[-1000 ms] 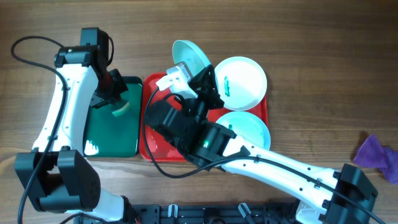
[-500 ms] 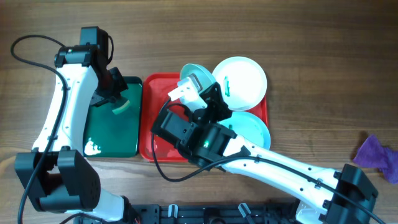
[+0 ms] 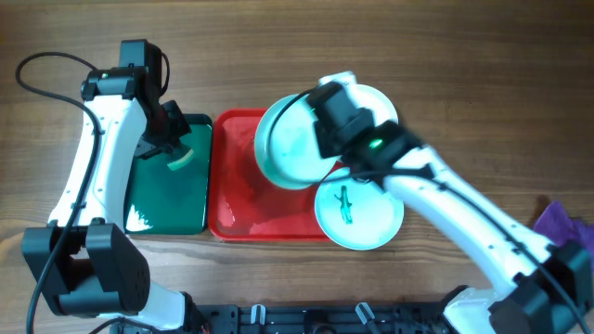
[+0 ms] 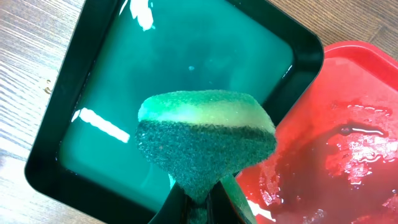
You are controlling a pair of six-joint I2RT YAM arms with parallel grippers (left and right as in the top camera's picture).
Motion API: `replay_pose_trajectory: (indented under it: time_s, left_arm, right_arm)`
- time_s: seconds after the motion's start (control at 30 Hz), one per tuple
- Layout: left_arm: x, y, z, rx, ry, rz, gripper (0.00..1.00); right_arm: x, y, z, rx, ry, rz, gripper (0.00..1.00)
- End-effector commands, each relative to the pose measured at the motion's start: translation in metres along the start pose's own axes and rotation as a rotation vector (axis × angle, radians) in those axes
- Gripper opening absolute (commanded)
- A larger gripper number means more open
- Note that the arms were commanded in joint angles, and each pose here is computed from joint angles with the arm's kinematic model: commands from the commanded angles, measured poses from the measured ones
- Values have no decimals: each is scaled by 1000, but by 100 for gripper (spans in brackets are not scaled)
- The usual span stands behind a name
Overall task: Clean dirty plates on tray and stack at the side
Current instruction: 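Lift the scrubbed plate with right gripper and place it right of the tray, then release the plate and move right gripper to the lower-right plate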
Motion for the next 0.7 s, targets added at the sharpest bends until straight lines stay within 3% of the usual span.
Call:
replay_pose_trajectory:
  time_s: [0.0, 0.13, 0.2, 0.33, 0.47, 0.67]
  left_arm:
    - [0, 2, -4, -18, 42, 15, 4]
    - [0, 5, -11, -3, 60, 20, 4]
    - [-1, 6, -18, 20, 65, 14, 4]
    - [-3, 9, -31, 60, 75, 1, 4]
    - [-3, 9, -37, 74, 83, -12, 4]
    - [-3, 8, -37, 74, 84, -16, 4]
  right_arm:
    - [-28, -24, -35, 189, -219, 11, 4]
    - [-39, -39, -136, 451, -165, -13, 4]
    - [-38, -27, -199, 608, -40, 12, 4]
    - [-28, 12, -279, 820, 178, 120, 4]
    - [9, 62, -315, 931, 278, 256, 4]
    - [53, 108, -317, 951, 301, 359, 6]
Point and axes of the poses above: each gripper's point midway between its finger pads, its own x axis out along the fingers, its own z axis along the line the jaws close on, y = z × x, the point moved 6 cm from there along -x, back along the fingers, and after that the axes turned 7 degrees about x, right-handed, at the moved point
